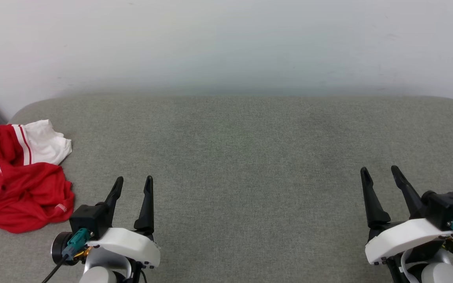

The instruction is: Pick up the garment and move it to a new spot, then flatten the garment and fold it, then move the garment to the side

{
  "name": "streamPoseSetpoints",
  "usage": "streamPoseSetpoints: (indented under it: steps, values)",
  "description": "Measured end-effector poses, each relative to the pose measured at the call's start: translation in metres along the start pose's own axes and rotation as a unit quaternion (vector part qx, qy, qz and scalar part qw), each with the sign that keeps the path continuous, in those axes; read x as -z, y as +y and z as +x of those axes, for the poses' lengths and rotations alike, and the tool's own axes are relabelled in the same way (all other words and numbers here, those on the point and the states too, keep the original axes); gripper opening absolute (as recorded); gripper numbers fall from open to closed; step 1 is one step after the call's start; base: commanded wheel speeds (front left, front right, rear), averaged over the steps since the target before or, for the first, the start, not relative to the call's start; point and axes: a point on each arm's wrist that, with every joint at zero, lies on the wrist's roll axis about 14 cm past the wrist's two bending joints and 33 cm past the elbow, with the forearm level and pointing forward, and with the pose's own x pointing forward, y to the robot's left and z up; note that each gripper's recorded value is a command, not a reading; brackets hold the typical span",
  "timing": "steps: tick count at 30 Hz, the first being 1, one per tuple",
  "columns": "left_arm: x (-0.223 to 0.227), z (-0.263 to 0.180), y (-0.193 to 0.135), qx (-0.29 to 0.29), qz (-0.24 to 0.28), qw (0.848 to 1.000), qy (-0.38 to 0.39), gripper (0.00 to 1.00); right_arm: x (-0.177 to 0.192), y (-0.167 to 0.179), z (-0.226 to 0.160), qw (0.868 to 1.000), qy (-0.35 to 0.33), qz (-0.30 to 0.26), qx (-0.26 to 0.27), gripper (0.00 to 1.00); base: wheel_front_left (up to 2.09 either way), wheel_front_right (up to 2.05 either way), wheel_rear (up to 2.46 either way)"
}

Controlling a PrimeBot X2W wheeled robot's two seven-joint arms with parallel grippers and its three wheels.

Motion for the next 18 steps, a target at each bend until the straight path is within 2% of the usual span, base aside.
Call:
streamPoseSetpoints:
  steps: [18]
  values:
    - [0.0014,0.0,-0.0012,0.004,0.053,0.999,-0.006,1.0,-0.0032,-0.0005,0.0008,0.998,-0.001,-0.056,-0.001,1.0,0.0,0.0,0.0]
